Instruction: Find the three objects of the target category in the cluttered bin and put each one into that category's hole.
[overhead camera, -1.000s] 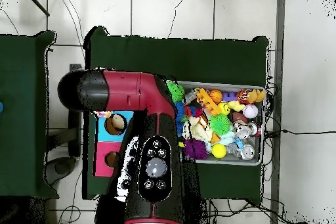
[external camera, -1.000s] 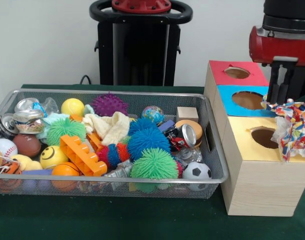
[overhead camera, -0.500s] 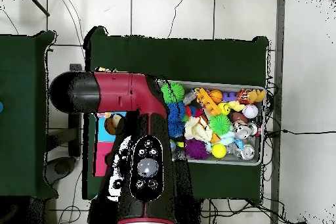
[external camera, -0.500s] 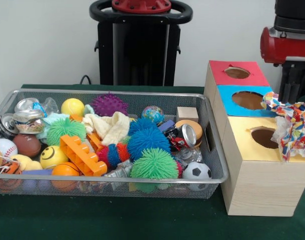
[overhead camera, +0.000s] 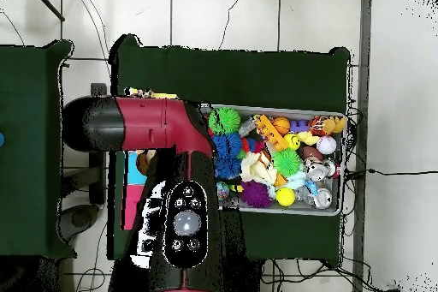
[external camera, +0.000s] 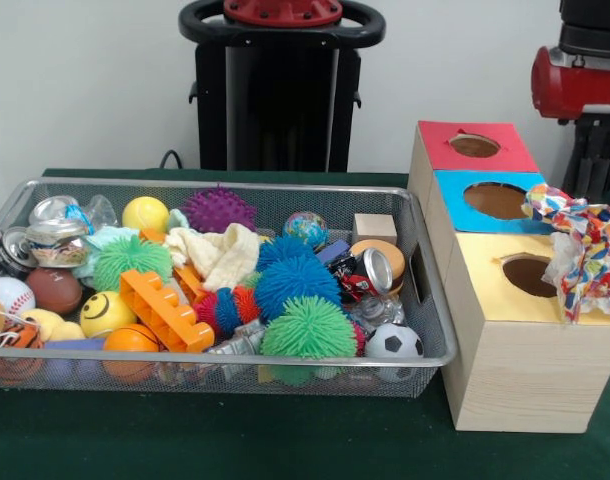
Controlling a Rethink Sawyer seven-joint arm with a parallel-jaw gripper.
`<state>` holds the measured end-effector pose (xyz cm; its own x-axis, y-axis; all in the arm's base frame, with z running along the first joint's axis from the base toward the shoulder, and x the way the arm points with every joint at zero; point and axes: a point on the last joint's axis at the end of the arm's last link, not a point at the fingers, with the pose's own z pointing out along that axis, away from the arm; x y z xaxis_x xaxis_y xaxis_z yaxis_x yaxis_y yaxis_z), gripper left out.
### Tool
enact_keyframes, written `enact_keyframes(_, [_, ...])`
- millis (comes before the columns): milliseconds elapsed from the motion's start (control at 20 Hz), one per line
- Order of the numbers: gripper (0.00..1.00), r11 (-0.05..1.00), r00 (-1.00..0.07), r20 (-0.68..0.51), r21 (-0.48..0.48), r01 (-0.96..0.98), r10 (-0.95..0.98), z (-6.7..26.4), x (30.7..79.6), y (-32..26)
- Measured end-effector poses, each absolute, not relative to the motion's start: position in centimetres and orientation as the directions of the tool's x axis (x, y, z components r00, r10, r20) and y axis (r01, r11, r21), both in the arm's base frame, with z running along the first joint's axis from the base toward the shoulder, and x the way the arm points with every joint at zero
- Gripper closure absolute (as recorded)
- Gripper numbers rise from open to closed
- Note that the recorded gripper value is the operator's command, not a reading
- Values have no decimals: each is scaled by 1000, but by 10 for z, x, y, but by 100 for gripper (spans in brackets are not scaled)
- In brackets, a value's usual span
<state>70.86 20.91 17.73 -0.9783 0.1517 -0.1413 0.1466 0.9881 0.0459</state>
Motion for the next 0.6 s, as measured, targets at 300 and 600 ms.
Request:
enact_keyframes(300, [100, 988, -981, -121, 46, 148, 153, 171, 701, 213])
enact_keyframes(600, [100, 990, -983, -120, 45, 137, 141, 163, 697, 220])
